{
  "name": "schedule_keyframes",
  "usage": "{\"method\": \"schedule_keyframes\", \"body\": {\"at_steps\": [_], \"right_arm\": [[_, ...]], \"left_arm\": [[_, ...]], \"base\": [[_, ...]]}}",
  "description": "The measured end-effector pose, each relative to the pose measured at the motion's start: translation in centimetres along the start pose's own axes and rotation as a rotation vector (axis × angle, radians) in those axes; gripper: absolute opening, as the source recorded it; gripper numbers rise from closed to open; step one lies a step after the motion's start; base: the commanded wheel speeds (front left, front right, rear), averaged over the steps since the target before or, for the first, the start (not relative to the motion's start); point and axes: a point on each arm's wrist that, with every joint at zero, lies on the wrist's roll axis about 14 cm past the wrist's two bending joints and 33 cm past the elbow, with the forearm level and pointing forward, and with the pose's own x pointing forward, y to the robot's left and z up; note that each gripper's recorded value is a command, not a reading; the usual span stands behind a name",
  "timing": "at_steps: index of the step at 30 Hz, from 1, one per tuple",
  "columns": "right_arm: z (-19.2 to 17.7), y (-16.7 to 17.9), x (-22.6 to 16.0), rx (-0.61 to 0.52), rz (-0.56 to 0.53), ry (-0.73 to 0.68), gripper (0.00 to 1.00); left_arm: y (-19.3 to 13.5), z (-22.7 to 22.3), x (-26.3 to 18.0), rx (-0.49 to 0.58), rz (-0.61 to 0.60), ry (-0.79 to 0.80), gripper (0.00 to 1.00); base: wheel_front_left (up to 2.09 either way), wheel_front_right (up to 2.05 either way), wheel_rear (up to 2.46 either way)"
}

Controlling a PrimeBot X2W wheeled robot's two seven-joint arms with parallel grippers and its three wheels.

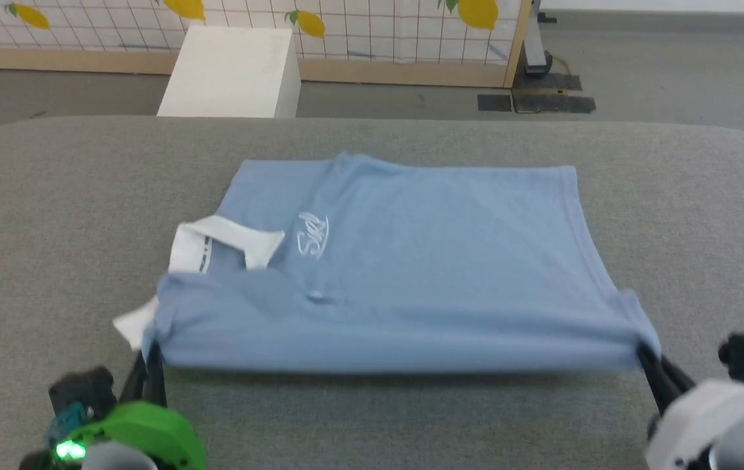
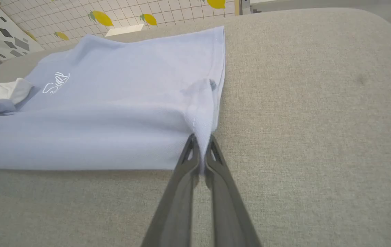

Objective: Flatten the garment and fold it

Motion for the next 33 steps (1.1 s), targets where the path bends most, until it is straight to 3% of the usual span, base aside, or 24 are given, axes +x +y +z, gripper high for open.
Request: {"method": "schedule_keyframes", "body": {"at_steps": [7,17,18,19,20,26,33], "right_arm": [[-8.4,-2.7,-4.2,0.043,-0.078,0.328,0.0],[-13.6,-3.3,-4.7,0.1,-0.099,0.454,0.0],[-13.7,-3.3,-4.6,0.104,-0.1,0.445,0.16],[-13.8,-3.2,-4.5,0.114,-0.095,0.436,0.27],[-13.7,-3.0,-4.4,0.116,-0.09,0.422,1.0],[-10.4,-2.0,-2.8,0.113,-0.059,0.221,1.0],[-2.6,-1.0,-1.3,0.039,-0.033,-0.157,1.0]], "left_arm": [[0.9,-5.9,-4.5,0.004,0.011,0.251,0.0],[0.7,-9.9,-6.0,-0.005,-0.025,0.416,0.0],[0.7,-10.1,-5.9,-0.007,-0.024,0.423,0.0],[0.8,-10.2,-5.9,-0.012,-0.021,0.427,0.45],[0.8,-10.3,-5.8,-0.017,-0.022,0.434,1.0],[-0.3,-8.3,-4.6,-0.036,-0.092,0.385,1.0],[-3.0,2.5,1.1,0.197,-0.279,-0.01,1.0]], "base": [[0.0,0.0,0.0],[0.0,0.0,0.0],[0.0,0.0,0.0],[0.0,0.0,0.0],[0.0,0.0,0.0],[0.0,0.0,0.0],[0.0,0.0,0.0]]}}
